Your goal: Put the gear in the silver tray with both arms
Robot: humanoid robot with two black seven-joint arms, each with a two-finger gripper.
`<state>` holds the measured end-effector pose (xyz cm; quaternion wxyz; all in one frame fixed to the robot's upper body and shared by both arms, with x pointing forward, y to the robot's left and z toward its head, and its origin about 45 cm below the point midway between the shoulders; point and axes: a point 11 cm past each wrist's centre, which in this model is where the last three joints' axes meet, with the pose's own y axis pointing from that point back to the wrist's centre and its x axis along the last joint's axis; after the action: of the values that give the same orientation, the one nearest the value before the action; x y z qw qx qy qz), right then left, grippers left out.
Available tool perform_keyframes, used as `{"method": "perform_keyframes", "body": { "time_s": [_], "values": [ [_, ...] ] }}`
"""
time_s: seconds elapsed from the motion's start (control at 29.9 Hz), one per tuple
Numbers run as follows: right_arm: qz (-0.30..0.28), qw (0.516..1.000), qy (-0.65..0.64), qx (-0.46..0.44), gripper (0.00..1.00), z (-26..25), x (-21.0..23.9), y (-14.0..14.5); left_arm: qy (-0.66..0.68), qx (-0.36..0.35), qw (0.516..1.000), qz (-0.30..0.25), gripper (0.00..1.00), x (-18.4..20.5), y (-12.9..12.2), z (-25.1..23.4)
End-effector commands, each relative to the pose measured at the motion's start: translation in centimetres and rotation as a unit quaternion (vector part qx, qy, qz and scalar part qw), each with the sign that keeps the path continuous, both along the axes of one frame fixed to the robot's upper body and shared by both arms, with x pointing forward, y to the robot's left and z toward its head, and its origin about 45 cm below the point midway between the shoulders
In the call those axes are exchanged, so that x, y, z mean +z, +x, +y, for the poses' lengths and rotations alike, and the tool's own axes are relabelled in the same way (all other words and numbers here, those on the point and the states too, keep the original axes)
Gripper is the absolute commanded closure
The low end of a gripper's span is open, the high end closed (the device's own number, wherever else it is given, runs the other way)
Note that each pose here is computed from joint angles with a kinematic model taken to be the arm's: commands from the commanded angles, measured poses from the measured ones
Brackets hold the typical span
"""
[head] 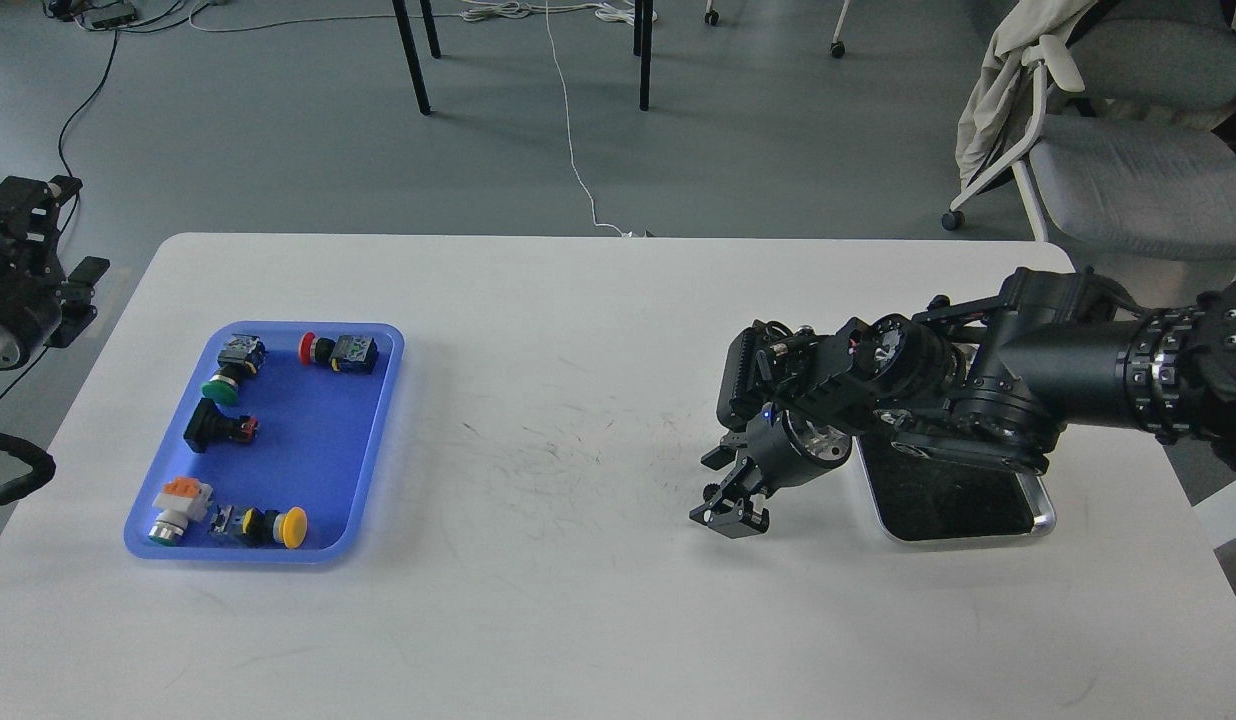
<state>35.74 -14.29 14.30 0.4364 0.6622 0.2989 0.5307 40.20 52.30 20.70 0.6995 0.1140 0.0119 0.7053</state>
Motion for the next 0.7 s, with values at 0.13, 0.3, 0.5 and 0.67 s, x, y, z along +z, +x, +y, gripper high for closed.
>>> {"method": "perform_keyframes", "body": {
  "time_s": [0.13, 0.3, 0.5, 0.67],
  "values": [
    [-0.002, 1.000, -0.012, 0.001, 0.41, -0.51, 0.05, 0.15, -0.002, -0.002, 1.000, 0.001, 0.02, -0.21, 0.12, -0.35],
    [-0.003, 1.000, -0.013, 0.002, 0.43, -0.46, 0.11, 0.20, -0.001, -0.001, 1.000, 0.001, 0.02, -0.19, 0.10, -0.25],
    [-0.001, 1.000, -0.013, 0.006, 0.47, -0.14, 0.01, 0.04, -0.001, -0.001, 1.000, 0.001, 0.02, -0.25, 0.05, -0.24],
    [0.001, 1.000, -0.021, 0.003, 0.50, -0.29, -0.01, 0.03, -0.001, -0.001, 1.000, 0.001, 0.02, -0.25, 0.05, -0.24]
  ]
}}
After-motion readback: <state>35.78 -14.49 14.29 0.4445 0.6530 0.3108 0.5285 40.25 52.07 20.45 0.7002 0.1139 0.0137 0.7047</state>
